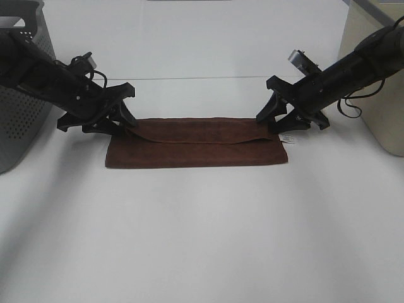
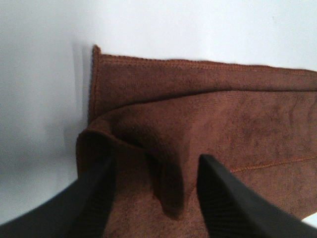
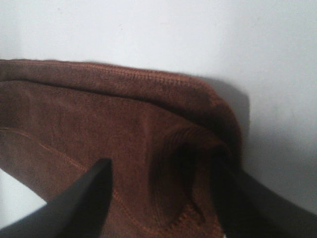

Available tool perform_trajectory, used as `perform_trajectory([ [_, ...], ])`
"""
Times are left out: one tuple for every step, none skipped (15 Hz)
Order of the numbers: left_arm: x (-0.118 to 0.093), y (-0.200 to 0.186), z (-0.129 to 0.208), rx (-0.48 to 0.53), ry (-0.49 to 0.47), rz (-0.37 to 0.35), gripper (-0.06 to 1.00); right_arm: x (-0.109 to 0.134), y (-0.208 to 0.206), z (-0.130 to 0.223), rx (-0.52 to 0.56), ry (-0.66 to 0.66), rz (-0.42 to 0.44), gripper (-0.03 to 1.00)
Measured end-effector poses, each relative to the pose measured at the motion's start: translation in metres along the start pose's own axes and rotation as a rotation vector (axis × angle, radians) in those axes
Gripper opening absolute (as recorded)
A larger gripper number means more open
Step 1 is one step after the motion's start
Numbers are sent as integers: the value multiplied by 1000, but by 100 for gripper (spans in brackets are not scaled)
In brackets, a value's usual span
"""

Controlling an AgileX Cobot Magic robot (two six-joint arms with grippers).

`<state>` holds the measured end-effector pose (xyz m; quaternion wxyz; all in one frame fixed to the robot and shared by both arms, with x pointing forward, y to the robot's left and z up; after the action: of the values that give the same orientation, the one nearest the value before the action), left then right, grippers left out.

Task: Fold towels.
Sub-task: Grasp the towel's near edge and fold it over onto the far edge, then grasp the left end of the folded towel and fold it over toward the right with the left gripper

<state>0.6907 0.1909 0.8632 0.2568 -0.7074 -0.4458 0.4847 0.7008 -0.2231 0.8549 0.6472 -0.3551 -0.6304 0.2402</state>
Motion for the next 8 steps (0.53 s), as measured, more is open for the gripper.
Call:
perform_trajectory([
  [-1, 0, 1, 16, 2, 12, 61, 2, 0, 1, 8, 11, -20, 68],
  [-4, -1, 2, 33, 8, 26, 67, 4, -2, 1, 14, 7, -25, 74],
  [-6, -4, 1, 48, 24, 37, 69, 7, -5, 2, 17, -4, -25, 77],
  [-8, -8, 0, 53, 44, 37, 70, 12, -13, 2, 11, -30, -12, 78],
  [-11, -17, -3, 49, 67, 35, 71, 18, -23, 2, 4, -53, 5, 79],
  [-13, -26, -7, 36, 73, 23, 71, 23, -32, 4, 7, -60, 27, 79],
  [-11, -32, -10, 30, 56, 2, 71, 26, -41, 7, 20, -57, 69, 79],
  [-1, -35, -7, 68, 20, -45, 71, 25, -51, 17, 94, -28, 133, 79],
])
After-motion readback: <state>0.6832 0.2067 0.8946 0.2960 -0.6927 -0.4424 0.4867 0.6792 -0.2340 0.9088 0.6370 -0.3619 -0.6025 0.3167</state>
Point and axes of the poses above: a point on each arm's last joint axis where the gripper is mounted, y pointing out along that axis toward the gripper, x along the wrist's bending axis when the last joint is at zero, z = x × y, the point moved 2 cm from there along y, pointing out along that axis toward the gripper, and after that the axes turned 10 degrees about y, right-handed, at the moved point
